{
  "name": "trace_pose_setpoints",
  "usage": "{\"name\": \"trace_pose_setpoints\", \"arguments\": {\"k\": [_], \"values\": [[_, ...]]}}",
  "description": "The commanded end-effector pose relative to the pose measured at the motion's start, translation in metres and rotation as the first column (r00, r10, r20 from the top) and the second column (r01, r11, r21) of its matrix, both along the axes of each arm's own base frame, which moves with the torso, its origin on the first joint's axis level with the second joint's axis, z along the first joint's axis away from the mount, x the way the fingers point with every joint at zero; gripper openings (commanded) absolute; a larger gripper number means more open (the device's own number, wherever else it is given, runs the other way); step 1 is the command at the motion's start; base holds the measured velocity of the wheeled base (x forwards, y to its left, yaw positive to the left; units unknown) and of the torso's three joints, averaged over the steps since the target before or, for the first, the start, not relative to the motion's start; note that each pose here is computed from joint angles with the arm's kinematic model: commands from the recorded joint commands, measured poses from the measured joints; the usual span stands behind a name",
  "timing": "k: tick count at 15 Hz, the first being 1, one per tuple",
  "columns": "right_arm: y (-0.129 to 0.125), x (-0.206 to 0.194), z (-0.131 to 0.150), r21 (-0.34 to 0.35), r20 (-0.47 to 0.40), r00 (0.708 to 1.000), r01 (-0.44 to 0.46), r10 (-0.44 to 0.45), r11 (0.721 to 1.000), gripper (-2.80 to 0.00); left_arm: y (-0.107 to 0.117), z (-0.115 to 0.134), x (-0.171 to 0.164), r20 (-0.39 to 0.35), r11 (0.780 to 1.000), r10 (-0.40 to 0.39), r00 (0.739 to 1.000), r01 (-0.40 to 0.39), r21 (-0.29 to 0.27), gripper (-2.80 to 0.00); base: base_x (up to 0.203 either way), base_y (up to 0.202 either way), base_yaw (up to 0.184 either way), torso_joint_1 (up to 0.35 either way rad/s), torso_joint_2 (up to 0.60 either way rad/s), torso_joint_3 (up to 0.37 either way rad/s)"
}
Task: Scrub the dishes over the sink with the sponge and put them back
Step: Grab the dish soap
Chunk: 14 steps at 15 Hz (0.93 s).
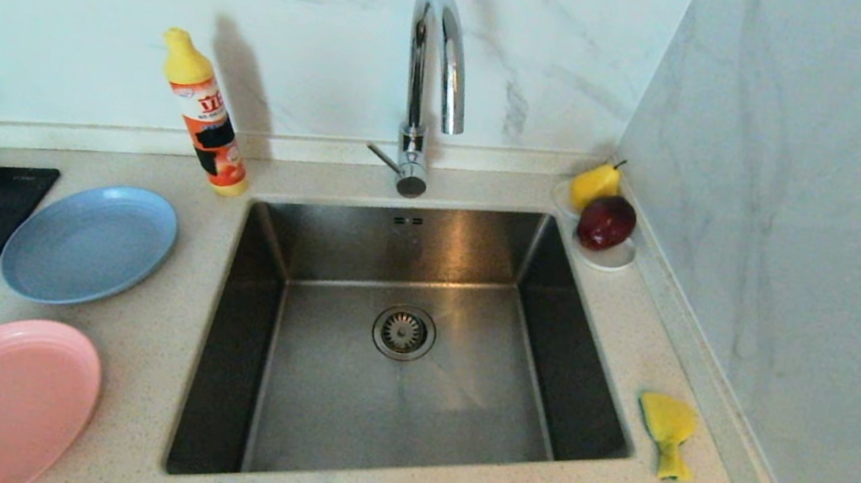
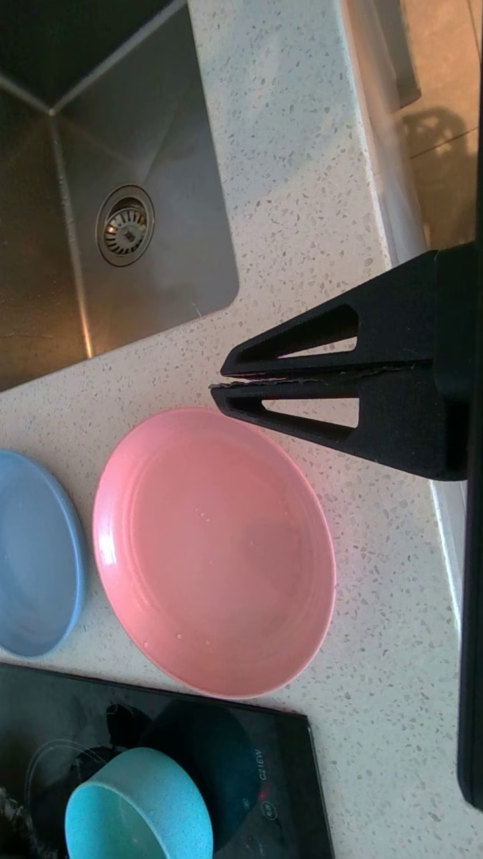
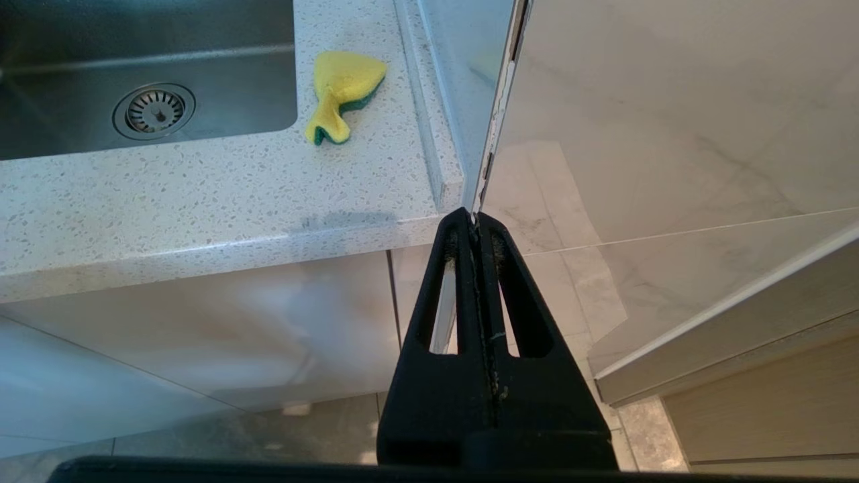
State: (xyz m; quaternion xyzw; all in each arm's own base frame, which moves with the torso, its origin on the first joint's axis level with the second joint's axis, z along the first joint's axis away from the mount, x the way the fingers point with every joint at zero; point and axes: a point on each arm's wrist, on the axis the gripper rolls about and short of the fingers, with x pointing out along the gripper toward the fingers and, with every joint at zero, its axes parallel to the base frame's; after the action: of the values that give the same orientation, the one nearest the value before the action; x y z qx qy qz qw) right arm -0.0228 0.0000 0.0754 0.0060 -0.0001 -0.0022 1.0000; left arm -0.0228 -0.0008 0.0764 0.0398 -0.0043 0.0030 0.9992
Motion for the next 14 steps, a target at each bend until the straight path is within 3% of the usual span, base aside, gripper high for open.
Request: {"name": "trace_pose_setpoints", "arguments": {"k": [1, 14], "values": [[0.0, 0.0, 0.0, 0.002, 0.0, 1.0, -0.001, 0.001, 1.0, -2.8, 0.0, -0.0038, 0.0011, -0.015, 1.0, 0.0, 1.0, 0.0, 0.0, -2.8, 0.0, 0.0, 0.0, 0.0, 0.0, 0.0], [0.0, 0.0, 0.0, 0.002, 0.0, 1.0, -0.001, 0.001, 1.0, -2.8, 0.0, -0.0035, 0.001, -0.015, 1.0, 0.002, 1.0, -0.002, 0.003, -2.8, 0.0, 0.0, 0.0, 0.0, 0.0, 0.0]]}}
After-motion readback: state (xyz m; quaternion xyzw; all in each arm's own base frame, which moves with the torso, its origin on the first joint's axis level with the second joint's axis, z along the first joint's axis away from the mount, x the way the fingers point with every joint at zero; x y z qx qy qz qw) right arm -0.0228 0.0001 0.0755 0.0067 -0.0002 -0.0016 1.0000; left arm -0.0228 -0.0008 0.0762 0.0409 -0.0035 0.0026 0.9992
